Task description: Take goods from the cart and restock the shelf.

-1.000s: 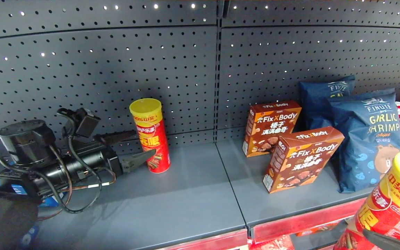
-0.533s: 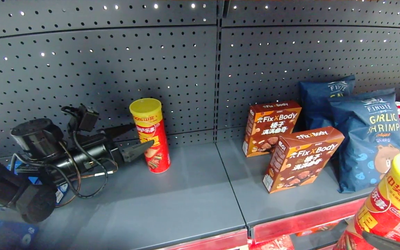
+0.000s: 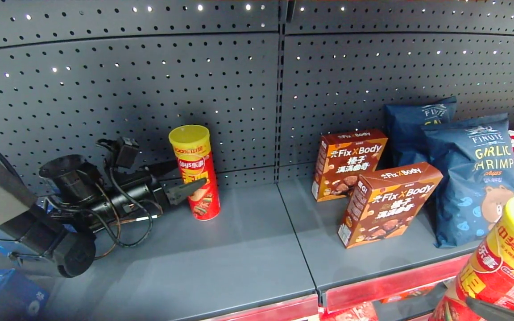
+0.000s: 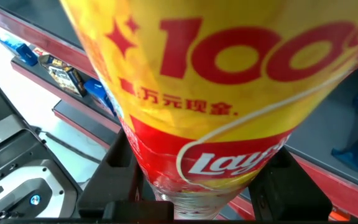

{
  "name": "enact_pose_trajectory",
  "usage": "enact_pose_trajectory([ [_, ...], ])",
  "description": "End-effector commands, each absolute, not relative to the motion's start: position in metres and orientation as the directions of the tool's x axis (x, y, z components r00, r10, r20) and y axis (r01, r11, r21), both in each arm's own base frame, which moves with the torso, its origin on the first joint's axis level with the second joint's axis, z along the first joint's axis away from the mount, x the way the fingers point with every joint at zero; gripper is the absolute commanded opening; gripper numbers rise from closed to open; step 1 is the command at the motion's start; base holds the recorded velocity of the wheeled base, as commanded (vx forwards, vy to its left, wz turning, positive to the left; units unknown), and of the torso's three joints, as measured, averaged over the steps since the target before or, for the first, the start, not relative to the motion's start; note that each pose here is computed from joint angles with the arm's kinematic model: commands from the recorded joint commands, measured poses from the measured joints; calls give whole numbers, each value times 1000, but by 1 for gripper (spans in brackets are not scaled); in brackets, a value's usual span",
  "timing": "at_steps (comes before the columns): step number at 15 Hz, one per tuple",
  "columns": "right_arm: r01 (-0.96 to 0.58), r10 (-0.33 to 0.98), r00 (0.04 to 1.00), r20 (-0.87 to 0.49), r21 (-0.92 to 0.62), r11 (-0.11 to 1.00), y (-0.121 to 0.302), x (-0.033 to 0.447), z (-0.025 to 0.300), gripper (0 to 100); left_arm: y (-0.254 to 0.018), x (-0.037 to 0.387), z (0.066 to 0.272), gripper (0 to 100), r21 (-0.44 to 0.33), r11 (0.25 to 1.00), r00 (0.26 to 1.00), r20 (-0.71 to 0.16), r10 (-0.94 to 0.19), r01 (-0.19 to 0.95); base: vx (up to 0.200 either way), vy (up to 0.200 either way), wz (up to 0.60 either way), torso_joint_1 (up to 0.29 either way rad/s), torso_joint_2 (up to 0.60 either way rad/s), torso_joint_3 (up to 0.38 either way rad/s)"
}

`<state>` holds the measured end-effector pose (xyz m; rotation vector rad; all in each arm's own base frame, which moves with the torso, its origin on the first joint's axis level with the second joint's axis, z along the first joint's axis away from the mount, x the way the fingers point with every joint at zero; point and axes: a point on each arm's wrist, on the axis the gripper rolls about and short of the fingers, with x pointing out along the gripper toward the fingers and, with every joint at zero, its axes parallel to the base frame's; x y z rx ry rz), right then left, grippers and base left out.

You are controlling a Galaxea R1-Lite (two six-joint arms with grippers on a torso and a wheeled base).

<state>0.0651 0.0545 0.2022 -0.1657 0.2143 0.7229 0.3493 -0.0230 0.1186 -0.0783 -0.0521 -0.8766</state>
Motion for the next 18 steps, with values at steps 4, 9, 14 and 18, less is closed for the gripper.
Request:
enact_pose_trajectory([
  [4,-672,637,728,-255,-76,737,54,65,201,0,-24,352,118,100,-48,622,624,74,-778,781,0,0,0,0,0,0],
  [9,-670,636,729,-255,-76,738,54,65,201,0,-29,356,115,100,-66,598,602,58,-797,799,0,0,0,0,0,0],
  [14,-671,635,728,-256,-76,738,54,65,200,0,-38,365,114,0,-62,580,583,63,-810,813,0,0,0,0,0,0],
  [18,-672,636,727,-259,-76,737,54,65,200,0,-45,362,114,0,-64,564,568,61,-821,823,0,0,0,0,0,0],
])
